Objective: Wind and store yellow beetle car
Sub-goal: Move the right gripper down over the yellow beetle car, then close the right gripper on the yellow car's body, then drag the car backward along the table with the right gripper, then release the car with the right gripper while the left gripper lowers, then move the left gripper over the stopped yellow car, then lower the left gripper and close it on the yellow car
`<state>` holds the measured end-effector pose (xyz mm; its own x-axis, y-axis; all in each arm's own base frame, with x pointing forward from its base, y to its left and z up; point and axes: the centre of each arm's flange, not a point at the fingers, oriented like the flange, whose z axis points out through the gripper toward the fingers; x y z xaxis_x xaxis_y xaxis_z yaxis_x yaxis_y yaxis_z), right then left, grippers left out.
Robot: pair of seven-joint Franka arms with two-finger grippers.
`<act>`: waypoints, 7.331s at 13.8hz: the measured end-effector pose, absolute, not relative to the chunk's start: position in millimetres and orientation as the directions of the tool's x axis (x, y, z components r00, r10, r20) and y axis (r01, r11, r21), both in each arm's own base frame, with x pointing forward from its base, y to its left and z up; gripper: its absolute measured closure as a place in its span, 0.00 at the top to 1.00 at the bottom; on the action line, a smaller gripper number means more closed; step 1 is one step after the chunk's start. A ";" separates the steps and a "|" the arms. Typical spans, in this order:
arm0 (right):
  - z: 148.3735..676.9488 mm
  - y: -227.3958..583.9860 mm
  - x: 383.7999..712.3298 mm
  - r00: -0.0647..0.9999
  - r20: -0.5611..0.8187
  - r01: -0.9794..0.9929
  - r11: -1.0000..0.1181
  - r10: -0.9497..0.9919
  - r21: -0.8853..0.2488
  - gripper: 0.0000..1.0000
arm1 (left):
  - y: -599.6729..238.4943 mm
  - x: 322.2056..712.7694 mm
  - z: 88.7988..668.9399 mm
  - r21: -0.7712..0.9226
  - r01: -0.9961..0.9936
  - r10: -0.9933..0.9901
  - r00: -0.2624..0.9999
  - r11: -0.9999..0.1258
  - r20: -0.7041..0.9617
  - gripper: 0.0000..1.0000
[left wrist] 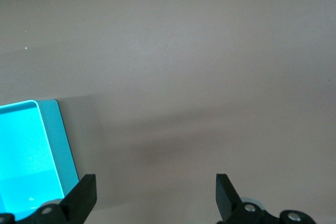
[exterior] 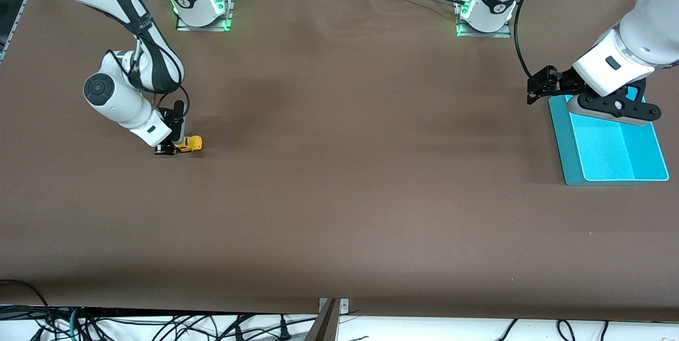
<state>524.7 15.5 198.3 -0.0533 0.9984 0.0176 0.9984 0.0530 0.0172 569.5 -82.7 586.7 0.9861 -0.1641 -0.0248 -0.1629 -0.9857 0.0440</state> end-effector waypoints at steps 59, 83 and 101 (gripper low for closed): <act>512.4 4.5 552.5 0.620 0.088 0.780 -0.625 0.779 0.037 1.00 | -122.4 544.5 563.0 0.055 -0.238 -0.244 0.943 -0.970 -0.225 1.00; 574.7 30.3 539.8 0.981 0.013 0.195 -0.980 0.195 -0.045 1.00 | -2.0 540.3 380.1 0.095 -0.870 -0.873 0.471 -0.483 -0.123 1.00; 578.1 25.1 537.7 0.978 -0.044 0.205 -0.979 0.205 0.006 1.00 | 111.1 450.9 174.0 0.132 -0.980 -0.988 0.154 -0.151 0.010 1.00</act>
